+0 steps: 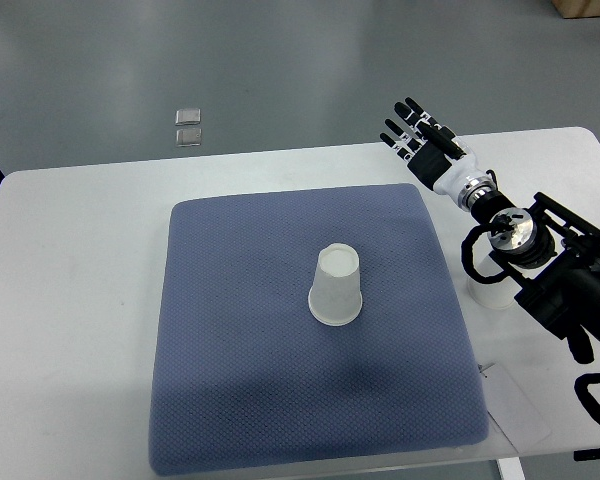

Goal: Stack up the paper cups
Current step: 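Raise the right hand up from its rest pose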

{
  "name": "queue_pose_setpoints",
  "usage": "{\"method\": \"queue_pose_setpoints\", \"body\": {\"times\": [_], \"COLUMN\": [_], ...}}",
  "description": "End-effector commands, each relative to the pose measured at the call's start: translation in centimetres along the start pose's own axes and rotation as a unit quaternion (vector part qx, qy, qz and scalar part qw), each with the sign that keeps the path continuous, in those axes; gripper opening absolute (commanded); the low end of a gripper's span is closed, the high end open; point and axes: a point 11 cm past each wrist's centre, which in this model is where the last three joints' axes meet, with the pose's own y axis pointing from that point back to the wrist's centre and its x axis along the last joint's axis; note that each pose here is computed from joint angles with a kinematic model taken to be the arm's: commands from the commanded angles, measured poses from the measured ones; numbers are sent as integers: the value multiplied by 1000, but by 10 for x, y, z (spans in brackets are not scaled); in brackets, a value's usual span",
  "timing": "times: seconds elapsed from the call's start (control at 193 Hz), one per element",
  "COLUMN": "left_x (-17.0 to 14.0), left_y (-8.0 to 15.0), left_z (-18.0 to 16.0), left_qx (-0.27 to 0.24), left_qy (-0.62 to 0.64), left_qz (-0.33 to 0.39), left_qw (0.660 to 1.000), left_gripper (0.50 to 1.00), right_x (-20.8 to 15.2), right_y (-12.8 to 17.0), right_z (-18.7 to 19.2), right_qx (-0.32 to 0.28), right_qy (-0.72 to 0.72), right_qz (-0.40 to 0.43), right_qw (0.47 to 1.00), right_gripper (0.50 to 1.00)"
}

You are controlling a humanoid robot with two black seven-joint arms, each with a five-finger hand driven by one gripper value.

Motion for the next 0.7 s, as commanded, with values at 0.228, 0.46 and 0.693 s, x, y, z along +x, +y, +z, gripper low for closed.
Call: {"method": "queue_pose_setpoints", "body": {"times": [0.228, 0.46, 0.693], "left_x": [-1, 1, 0], "left_y": [0, 0, 0], "left_z": [-1, 0, 0], "left_qx": [1, 0, 0], "left_qy": [0, 0, 0], "left_qz": [-1, 1, -1], "left_qw": [1000, 1000, 1000], "left_gripper": [1000, 1000, 1000], "right_x": [0, -4, -22], "right_y": [0, -1, -5], "right_z": [-1, -1, -24], "right_qx": [1, -8, -49], "right_qy": [1, 20, 154], "right_qz": [-1, -8, -46], "right_qw": [1000, 1000, 986], "right_gripper": [921, 921, 919]}}
